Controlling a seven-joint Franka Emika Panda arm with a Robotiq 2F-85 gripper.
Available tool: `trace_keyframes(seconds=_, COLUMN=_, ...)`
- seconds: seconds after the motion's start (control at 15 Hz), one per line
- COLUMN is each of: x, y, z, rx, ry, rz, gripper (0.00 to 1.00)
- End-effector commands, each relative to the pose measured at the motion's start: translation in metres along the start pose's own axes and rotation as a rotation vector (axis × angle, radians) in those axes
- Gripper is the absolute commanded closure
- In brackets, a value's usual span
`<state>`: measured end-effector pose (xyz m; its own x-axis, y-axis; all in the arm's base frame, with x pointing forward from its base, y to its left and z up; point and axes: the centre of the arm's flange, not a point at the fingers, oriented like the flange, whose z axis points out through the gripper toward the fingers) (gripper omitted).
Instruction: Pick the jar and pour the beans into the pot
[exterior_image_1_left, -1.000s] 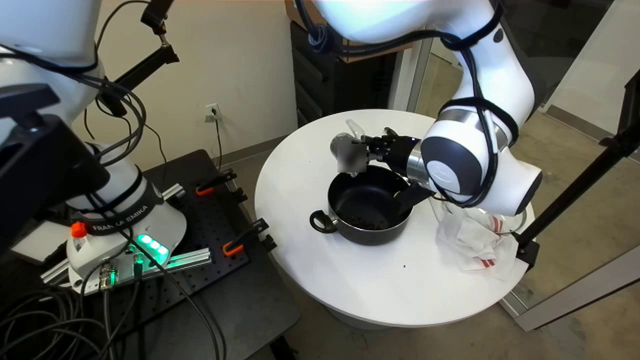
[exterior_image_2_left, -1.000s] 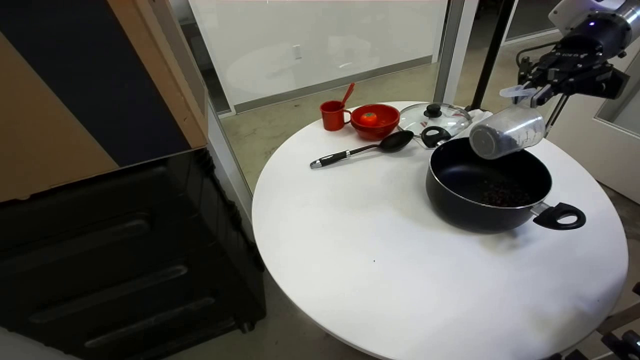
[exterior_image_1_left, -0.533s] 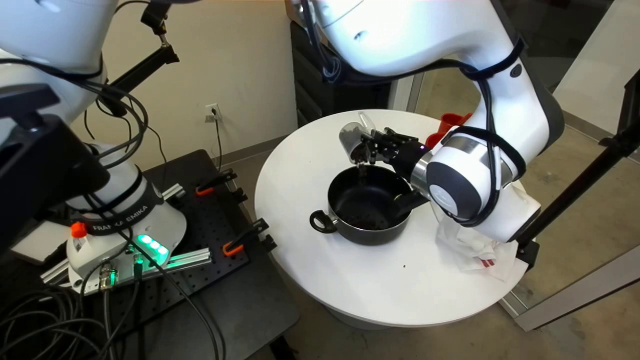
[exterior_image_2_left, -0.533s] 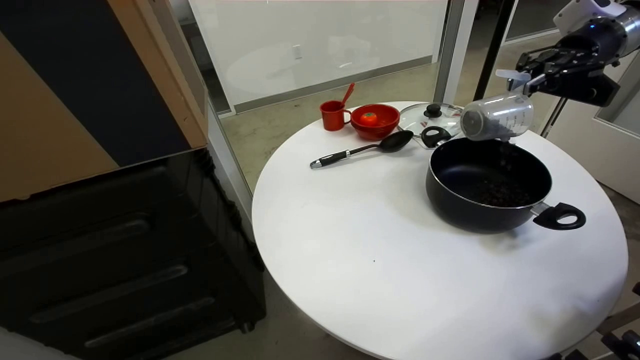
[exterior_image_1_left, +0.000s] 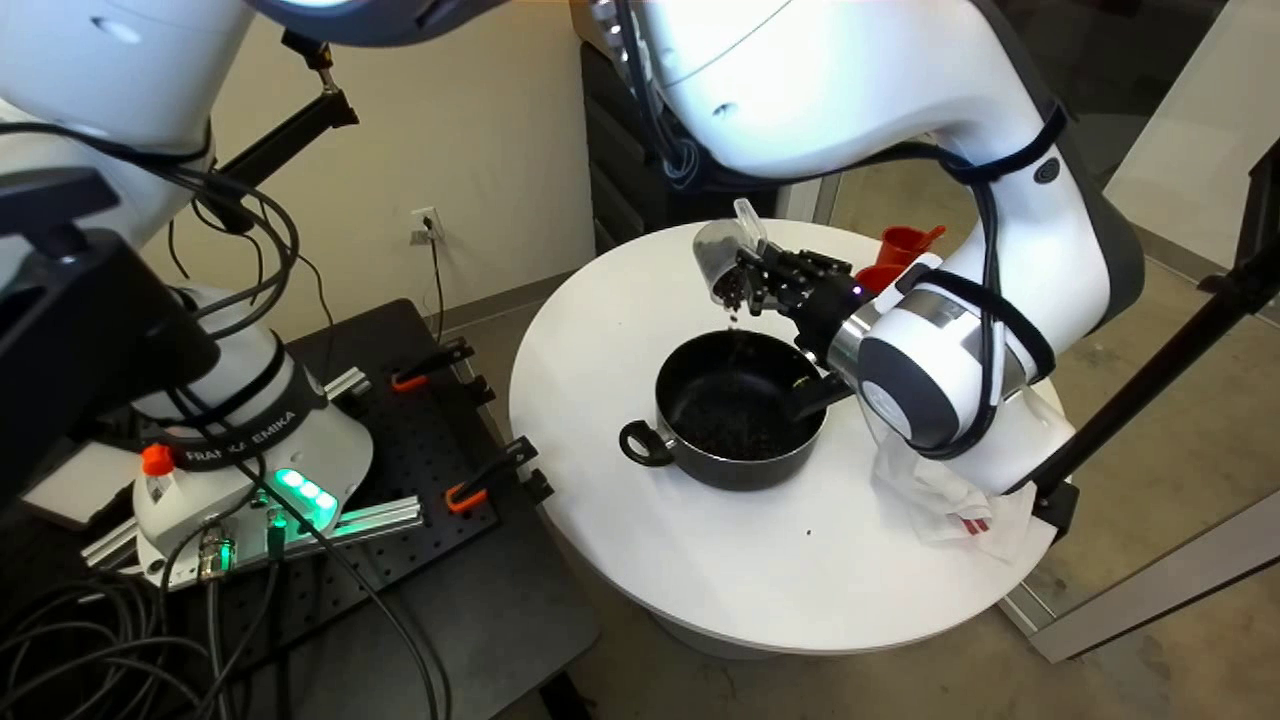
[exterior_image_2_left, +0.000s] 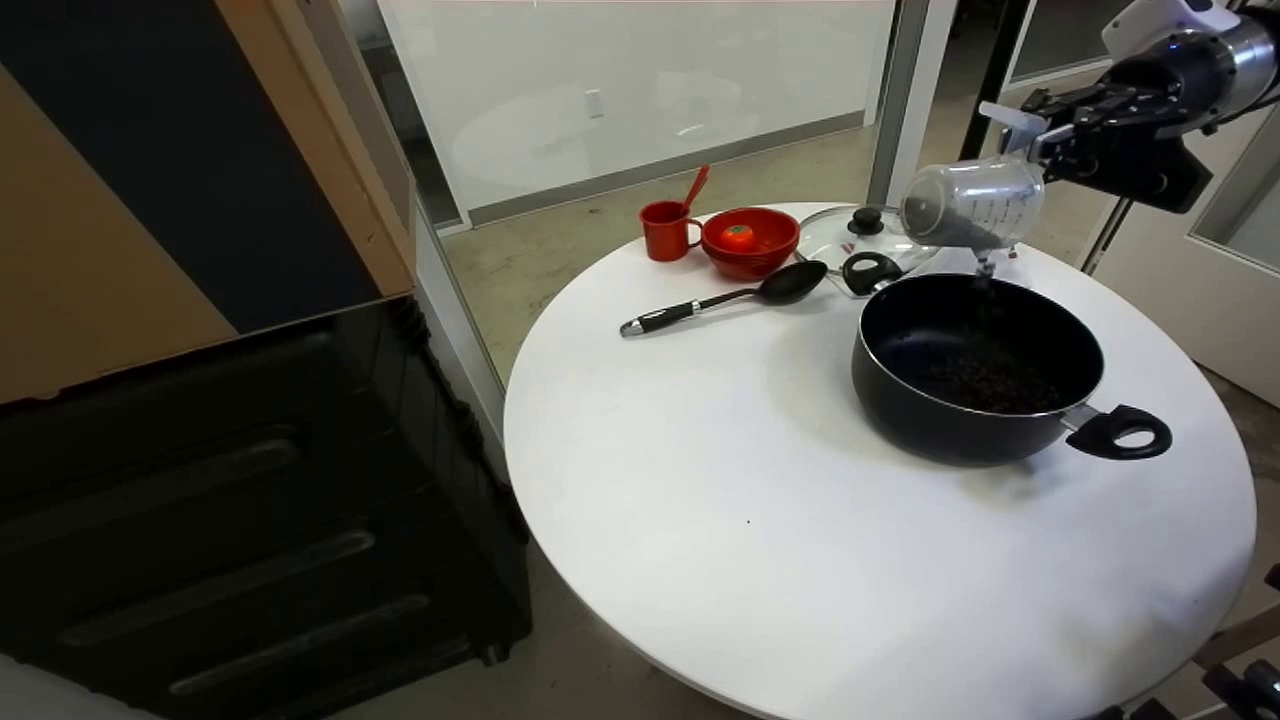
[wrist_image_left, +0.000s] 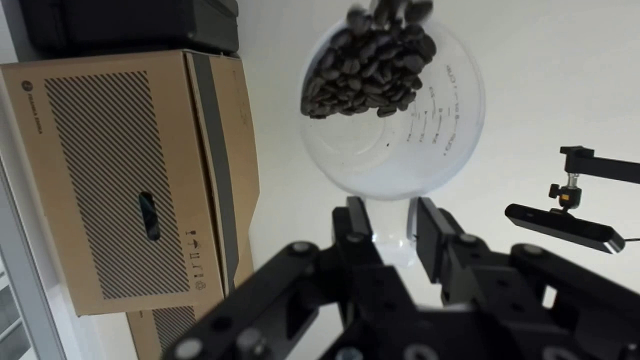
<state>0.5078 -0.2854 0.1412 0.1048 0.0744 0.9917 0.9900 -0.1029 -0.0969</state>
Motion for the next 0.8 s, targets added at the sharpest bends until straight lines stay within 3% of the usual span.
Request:
trace_keyframes(seconds=0.0, x=0.0011, y=0.0069, z=-0.0043, rx=-0.006, ry=0.098, rz=-0.03, gripper=0.93)
trace_keyframes(seconds=0.73, x=-0.0014, y=0.0106, z=-0.0047, rx=-0.091, ry=0.264, rz=0.006, gripper=0.93)
